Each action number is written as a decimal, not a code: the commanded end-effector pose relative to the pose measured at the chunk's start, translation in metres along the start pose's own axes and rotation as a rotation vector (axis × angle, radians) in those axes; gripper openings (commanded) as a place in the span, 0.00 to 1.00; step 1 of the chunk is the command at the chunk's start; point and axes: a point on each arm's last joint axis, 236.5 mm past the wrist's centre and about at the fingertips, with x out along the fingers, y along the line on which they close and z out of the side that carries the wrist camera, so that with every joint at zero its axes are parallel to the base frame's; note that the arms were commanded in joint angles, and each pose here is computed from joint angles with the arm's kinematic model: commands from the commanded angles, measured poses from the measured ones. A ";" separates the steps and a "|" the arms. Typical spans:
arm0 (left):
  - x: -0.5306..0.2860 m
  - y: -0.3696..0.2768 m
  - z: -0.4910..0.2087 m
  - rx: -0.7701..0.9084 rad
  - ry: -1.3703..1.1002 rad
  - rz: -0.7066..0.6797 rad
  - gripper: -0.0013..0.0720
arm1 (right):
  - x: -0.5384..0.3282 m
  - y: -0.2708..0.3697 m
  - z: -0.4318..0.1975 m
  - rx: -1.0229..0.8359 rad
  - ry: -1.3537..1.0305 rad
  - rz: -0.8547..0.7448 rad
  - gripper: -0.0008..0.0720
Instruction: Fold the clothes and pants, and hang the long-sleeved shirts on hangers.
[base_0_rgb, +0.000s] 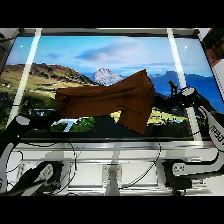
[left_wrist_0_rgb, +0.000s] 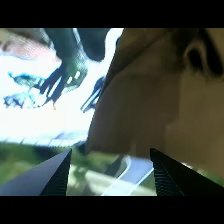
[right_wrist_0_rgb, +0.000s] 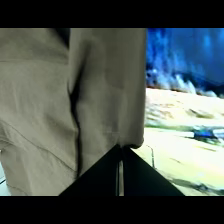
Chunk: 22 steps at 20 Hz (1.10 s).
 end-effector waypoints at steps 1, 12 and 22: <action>0.005 0.004 0.013 -0.029 -0.055 0.008 0.75 | 0.000 0.004 0.000 0.006 0.000 0.013 0.03; 0.024 -0.001 0.005 -0.141 -0.013 -0.027 0.46 | -0.002 0.008 -0.009 0.000 0.041 0.028 0.03; -0.031 -0.061 0.075 0.121 -0.186 -0.131 0.04 | -0.043 0.036 0.002 -0.140 -0.053 0.038 0.03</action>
